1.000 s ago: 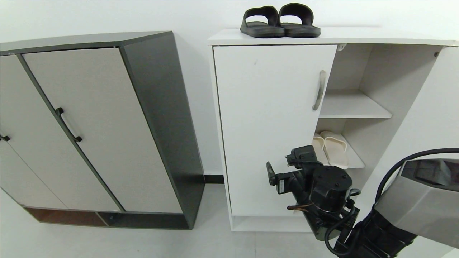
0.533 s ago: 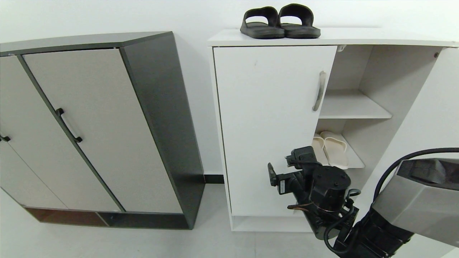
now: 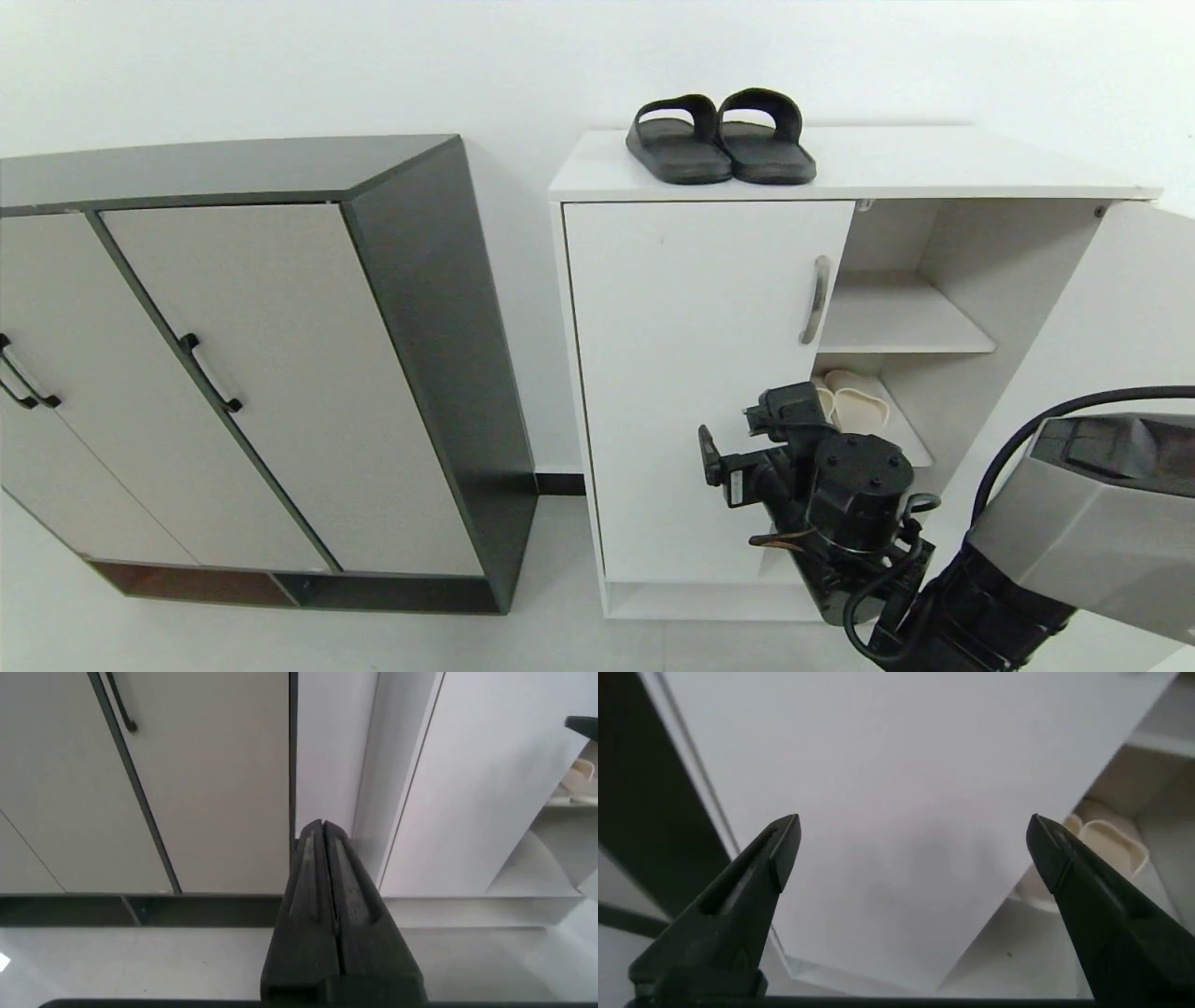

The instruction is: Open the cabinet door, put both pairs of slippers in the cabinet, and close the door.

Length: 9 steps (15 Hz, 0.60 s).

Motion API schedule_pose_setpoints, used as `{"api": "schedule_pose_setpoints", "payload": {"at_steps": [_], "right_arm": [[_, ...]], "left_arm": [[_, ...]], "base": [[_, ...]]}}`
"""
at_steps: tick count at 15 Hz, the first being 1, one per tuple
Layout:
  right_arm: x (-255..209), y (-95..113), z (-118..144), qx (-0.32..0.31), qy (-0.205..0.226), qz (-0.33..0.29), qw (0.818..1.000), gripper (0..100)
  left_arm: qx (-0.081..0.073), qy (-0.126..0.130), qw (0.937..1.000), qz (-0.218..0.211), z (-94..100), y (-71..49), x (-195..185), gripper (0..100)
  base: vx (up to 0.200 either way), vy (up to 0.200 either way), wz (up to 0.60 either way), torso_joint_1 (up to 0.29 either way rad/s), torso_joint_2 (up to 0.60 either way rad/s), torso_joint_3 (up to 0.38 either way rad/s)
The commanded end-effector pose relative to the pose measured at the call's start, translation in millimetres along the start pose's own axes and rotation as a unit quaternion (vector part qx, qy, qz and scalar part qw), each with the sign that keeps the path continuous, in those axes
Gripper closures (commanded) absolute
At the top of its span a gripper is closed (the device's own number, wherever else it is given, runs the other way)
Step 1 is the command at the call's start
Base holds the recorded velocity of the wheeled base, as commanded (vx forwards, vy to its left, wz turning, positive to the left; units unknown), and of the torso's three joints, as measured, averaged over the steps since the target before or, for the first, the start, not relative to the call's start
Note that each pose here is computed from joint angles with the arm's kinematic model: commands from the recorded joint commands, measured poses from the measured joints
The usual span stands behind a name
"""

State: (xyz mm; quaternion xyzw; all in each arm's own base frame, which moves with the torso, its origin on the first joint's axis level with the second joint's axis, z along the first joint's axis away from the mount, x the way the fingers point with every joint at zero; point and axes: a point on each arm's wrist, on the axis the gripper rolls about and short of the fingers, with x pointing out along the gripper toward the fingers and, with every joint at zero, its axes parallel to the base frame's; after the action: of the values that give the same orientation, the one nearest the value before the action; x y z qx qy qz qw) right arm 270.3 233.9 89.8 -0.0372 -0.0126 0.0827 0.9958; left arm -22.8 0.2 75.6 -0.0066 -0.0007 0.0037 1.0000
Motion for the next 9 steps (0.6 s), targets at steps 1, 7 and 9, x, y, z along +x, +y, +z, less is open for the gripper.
{"api": "schedule_pose_setpoints", "payload": {"at_steps": [1, 7, 9], "right_arm": [[-0.5, 0.6, 0.0, 0.000, -0.001, 0.001, 1.000, 0], [-1.2, 0.3, -1.6, -0.002, 0.002, 0.001, 1.000, 0], [-1.1, 0.4, -2.3, -0.003, 0.003, 0.001, 1.000, 0]], "left_arm": [[0.000, 0.000, 1.0000, 0.000, 0.0, 0.0, 0.0, 100], [0.000, 0.000, 1.0000, 0.000, 0.0, 0.0, 0.0, 100], [0.000, 0.000, 1.0000, 0.000, 0.0, 0.0, 0.0, 100]], "base": [[0.000, 0.000, 0.00, 0.119, -0.48, -0.349], [0.000, 0.000, 0.00, 0.144, -0.47, -0.328], [0.000, 0.000, 0.00, 0.171, -0.48, -0.317]]}}
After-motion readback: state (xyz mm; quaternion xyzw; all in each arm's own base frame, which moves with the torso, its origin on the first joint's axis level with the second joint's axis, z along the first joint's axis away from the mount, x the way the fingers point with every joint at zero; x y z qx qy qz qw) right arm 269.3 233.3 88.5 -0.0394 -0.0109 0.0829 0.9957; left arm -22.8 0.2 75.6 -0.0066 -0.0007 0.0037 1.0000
